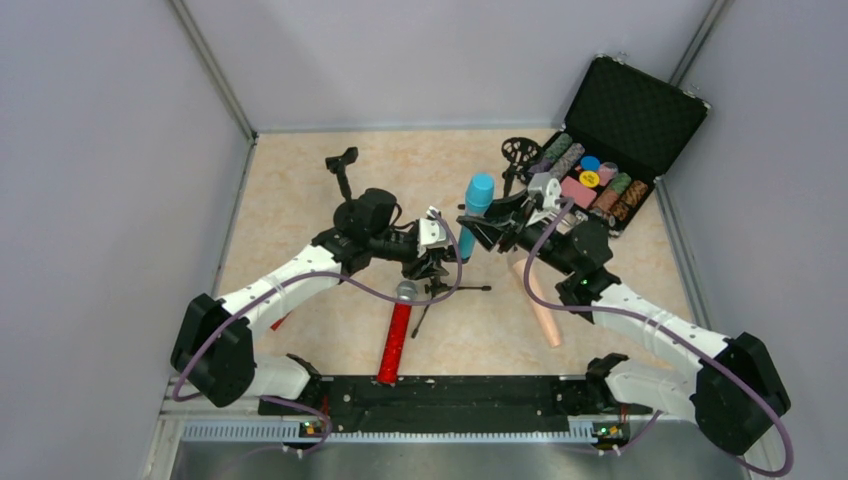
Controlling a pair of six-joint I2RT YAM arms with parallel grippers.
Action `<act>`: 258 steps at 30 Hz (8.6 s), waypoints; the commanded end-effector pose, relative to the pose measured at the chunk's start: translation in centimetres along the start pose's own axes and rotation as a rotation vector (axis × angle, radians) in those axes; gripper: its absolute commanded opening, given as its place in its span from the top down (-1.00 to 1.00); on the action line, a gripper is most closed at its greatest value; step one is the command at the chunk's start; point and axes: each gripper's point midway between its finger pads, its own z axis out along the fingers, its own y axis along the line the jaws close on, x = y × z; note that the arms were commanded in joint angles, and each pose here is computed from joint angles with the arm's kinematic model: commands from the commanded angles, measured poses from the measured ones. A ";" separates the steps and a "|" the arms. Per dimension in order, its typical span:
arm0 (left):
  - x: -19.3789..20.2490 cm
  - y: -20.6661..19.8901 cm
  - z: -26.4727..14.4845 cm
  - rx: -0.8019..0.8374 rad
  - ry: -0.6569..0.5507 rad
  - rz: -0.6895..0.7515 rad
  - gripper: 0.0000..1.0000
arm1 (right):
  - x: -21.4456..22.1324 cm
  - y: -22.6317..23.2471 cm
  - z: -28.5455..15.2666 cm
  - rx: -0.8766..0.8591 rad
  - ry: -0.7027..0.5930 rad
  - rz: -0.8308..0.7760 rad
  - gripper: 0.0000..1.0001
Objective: Attach the microphones to the stand
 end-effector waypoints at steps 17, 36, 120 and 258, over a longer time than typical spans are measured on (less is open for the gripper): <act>-1.1 0.3 0.4 0.014 -0.020 0.020 1.00 | 8.5 -0.6 -2.1 0.044 0.184 0.036 1.00; -0.8 0.2 0.8 0.024 -0.017 0.000 1.00 | 12.8 -1.0 -3.9 0.100 0.265 0.035 1.00; 0.9 0.5 1.7 -0.007 0.061 -0.003 1.00 | 12.1 2.0 -11.6 0.137 0.348 0.495 -0.94; -13.3 30.6 -10.6 -0.754 -0.395 -0.075 -0.84 | 12.8 1.8 -12.6 0.158 0.426 0.442 -0.96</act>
